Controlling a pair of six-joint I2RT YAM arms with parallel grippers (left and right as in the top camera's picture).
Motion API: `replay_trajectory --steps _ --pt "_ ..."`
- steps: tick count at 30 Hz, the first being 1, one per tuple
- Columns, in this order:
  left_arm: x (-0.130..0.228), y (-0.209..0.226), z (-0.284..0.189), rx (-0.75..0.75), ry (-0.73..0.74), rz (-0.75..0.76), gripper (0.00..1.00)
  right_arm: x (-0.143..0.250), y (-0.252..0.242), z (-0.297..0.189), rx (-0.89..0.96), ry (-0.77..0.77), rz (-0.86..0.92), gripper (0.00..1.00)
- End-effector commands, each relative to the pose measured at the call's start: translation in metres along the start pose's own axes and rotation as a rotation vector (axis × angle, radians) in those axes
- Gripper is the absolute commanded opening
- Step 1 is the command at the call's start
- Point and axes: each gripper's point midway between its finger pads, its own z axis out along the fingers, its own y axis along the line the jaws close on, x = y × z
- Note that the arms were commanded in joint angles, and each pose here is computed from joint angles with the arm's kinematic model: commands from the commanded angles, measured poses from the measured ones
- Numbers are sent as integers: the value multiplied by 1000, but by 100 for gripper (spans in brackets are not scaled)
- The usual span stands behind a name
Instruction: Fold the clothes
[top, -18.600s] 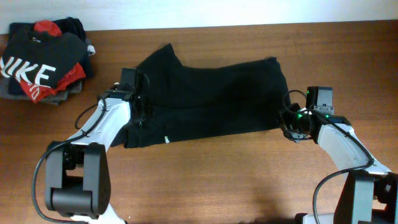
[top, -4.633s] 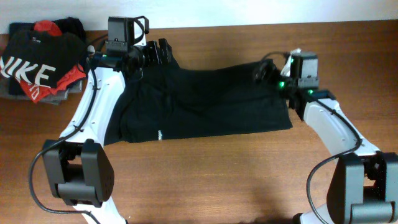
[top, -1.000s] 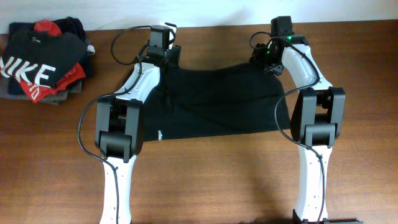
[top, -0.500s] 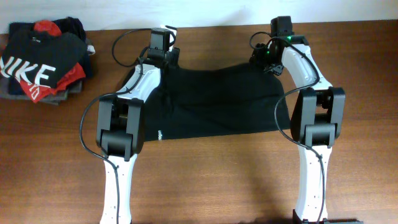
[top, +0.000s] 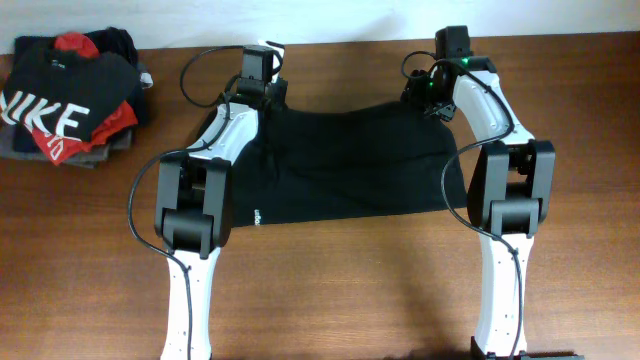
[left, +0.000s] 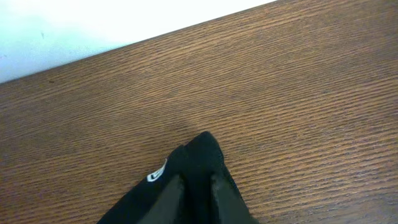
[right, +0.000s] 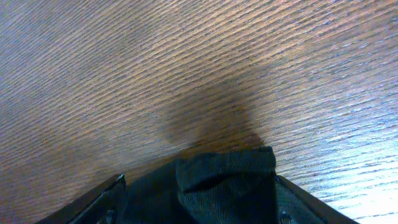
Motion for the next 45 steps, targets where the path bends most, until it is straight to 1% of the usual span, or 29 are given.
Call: replay_trajectory --steps 1,5,9,11,13,15,19,21,26,27,29,30,31,38,41,42,44,45 --pt "-2 10 2 -35 -7 -2 9 17 0 17 19 47 2 76" --pt "-6 21 0 -98 -8 -4 1 15 0 17 23 41 2 73" --pt "-13 25 -6 -107 -2 -3 1 14 -4 17 41 33 2 71" --pt "-20 25 -11 -105 1 -12 1 14 -3 17 41 32 2 67" --pt "-26 25 -16 -103 4 -31 1 14 -3 17 40 31 2 61" --pt "-33 25 -24 -99 10 -49 1 13 -3 17 39 29 3 48" --pt "-47 20 -42 -68 4 -58 1 10 -3 14 37 22 30 27" --pt "-54 17 -51 -55 -6 -64 1 8 -4 12 35 16 33 21" --pt "-64 13 -62 -49 -22 -66 1 2 -7 9 32 1 39 22" --pt "-64 13 -62 -49 -21 -65 1 1 -9 9 33 -1 43 25" --pt "-64 13 -63 -49 -22 -66 1 -4 -13 8 33 -10 51 32" --pt "-64 13 -63 -49 -22 -66 1 -10 -18 7 30 -25 62 38" --pt "-64 13 -63 -49 -22 -66 1 -14 -21 7 29 -33 68 39" --pt "-64 13 -63 -49 -19 -65 1 -29 -30 5 18 -75 84 60" --pt "-64 13 -63 -49 -20 -65 1 -30 -27 5 12 -84 80 60" --pt "-64 13 -63 -49 -19 -66 1 -30 -26 5 11 -84 79 59" --pt "-64 13 -63 -49 -20 -66 1 -29 -26 5 13 -80 79 49" --pt "-64 13 -63 -49 -20 -65 1 -28 -26 5 10 -77 79 43"
